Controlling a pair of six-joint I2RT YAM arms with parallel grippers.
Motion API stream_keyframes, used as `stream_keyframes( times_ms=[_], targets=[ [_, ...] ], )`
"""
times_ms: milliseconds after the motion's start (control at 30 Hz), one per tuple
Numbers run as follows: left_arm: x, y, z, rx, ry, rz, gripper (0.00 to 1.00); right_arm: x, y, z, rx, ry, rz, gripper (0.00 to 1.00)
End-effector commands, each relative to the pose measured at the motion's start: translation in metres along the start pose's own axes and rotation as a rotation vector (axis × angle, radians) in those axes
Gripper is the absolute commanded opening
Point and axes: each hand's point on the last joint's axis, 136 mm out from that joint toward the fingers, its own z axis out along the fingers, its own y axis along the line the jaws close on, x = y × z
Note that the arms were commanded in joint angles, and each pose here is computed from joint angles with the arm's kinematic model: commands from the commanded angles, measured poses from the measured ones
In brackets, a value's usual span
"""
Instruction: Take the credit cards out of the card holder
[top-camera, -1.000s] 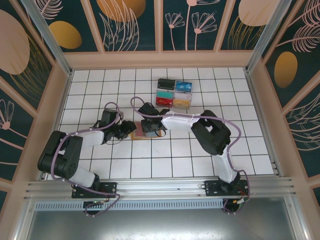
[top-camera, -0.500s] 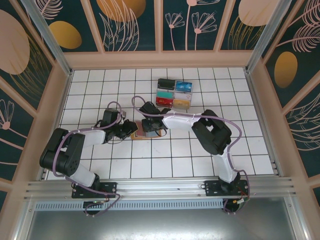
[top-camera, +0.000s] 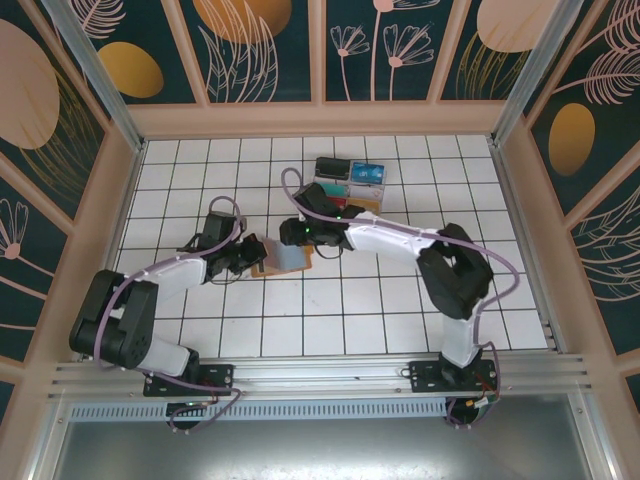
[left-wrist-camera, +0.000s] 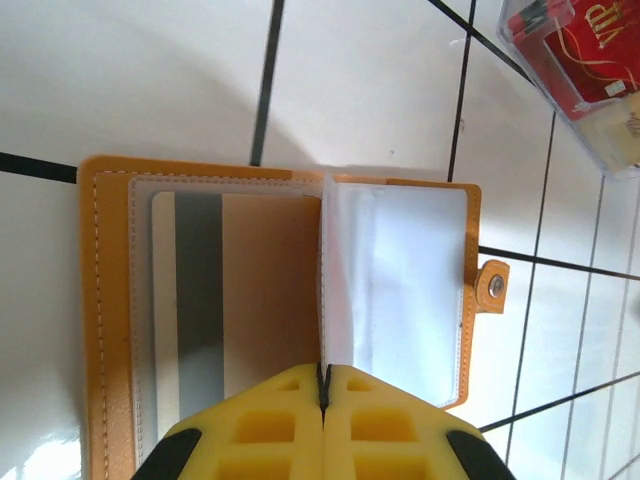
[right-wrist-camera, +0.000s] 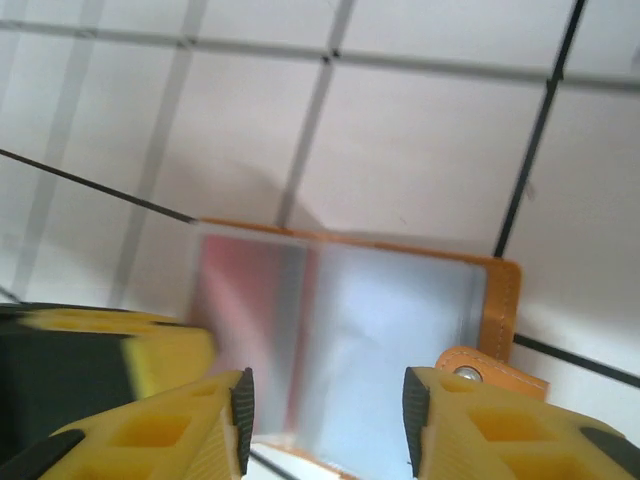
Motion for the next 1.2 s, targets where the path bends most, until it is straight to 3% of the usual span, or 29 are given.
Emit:
stream_keyframes(
  times_ms=[0, 67, 133, 300, 400, 600, 667, 867, 1033, 1167],
  targets=[
    [-0.001, 0.019, -0.014, -0.138, -0.014, 0.046, 0.01, -0.023, 0.011, -0.025, -0.068, -0.098, 0.018, 0.48],
    [-0.003, 0.019, -0.018, -0.157, -0.022, 0.056, 0.03, -0.024, 0.009, -0.029, -0.071, -0.111, 0.029, 0.48],
    [-0.004, 0.016, -0.018, -0.148, -0.02, 0.056, 0.11, -0.022, 0.006, -0.031, -0.068, -0.114, 0.037, 0.48],
    [0.001, -0.024, -0.006, 0.09, 0.036, 0.032, 0.33, -0.018, 0.0, -0.031, -0.057, -0.108, 0.056, 0.48],
    [-0.001, -0.045, -0.003, 0.212, 0.05, 0.027, 0.39, -0.017, -0.003, -0.031, -0.051, -0.105, 0.063, 0.47],
    [-0.003, -0.062, 0.001, 0.317, 0.068, 0.018, 0.45, -0.022, -0.005, -0.039, -0.049, -0.137, 0.074, 0.47],
    [-0.005, -0.062, 0.001, 0.312, 0.06, 0.013, 0.5, -0.023, -0.005, -0.041, -0.053, -0.142, 0.074, 0.47],
    [-0.013, -0.047, -0.007, 0.228, -0.015, 0.003, 0.54, -0.017, 0.0, -0.031, -0.082, -0.101, 0.067, 0.47],
    [-0.018, -0.019, -0.016, 0.105, -0.083, -0.054, 0.52, -0.006, 0.005, -0.012, -0.102, -0.035, 0.065, 0.45],
    [-0.011, -0.009, -0.016, 0.097, -0.081, -0.098, 0.47, 0.004, 0.007, 0.005, -0.097, 0.021, 0.072, 0.41]
  ],
)
